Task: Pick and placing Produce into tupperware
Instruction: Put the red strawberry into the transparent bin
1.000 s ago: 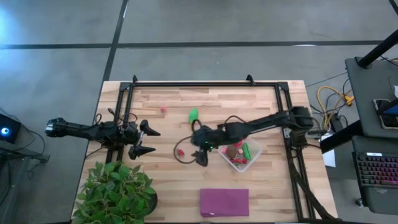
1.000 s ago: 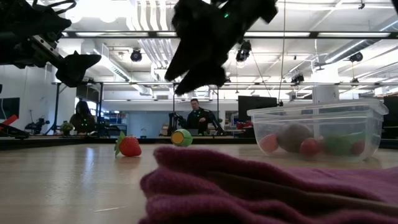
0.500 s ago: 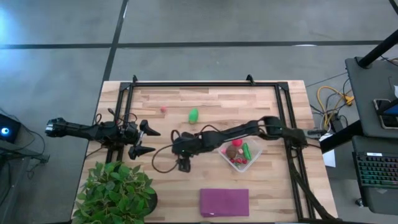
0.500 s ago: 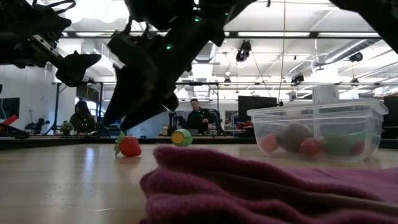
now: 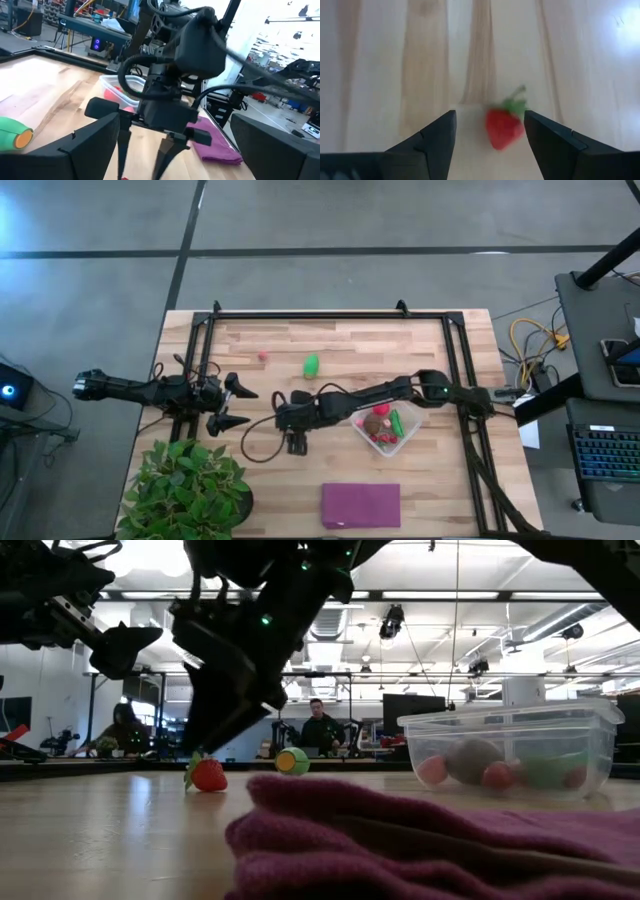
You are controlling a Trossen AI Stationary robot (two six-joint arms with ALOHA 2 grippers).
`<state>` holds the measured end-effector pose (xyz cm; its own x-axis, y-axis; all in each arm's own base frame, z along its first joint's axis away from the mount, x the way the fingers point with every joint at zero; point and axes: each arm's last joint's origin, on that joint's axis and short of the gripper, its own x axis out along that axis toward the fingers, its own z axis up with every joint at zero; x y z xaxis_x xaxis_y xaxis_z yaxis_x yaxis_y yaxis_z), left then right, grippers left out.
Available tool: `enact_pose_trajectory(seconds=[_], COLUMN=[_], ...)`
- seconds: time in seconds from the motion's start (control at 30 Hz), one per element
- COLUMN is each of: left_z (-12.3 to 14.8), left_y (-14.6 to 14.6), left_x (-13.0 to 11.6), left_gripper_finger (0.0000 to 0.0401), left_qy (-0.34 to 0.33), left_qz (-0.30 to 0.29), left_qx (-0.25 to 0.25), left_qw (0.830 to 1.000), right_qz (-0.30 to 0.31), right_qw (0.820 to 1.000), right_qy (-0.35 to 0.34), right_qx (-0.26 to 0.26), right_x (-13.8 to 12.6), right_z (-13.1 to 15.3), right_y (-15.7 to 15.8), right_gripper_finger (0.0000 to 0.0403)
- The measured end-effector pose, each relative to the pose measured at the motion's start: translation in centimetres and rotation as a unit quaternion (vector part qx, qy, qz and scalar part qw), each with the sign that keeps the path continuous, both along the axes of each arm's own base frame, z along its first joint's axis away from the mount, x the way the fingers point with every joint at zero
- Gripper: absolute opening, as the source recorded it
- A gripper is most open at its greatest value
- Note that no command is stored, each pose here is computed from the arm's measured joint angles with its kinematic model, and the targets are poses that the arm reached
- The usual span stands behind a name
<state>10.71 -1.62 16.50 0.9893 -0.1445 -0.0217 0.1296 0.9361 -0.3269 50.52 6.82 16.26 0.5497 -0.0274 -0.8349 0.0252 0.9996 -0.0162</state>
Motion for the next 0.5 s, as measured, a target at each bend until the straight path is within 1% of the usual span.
enact_pose_trajectory(seconds=[0.17,0.5], left_z=[0.00,0.00], left_y=[0.00,0.00], left_x=[0.00,0.00], left_gripper_finger=[0.0367,0.0367], left_qy=[0.000,0.000], left_qz=[0.000,0.000], left_qx=[0.000,0.000], left_qw=[1.000,1.000], right_qz=[0.006,-0.007], right_qw=[1.000,1.000], right_qy=[0.019,0.006], right_qx=[-0.006,-0.016], right_x=[-0.50,-0.42], right_z=[-0.90,-1.11], right_y=[0.24,0.11], right_gripper_finger=[0.0226,0.0226])
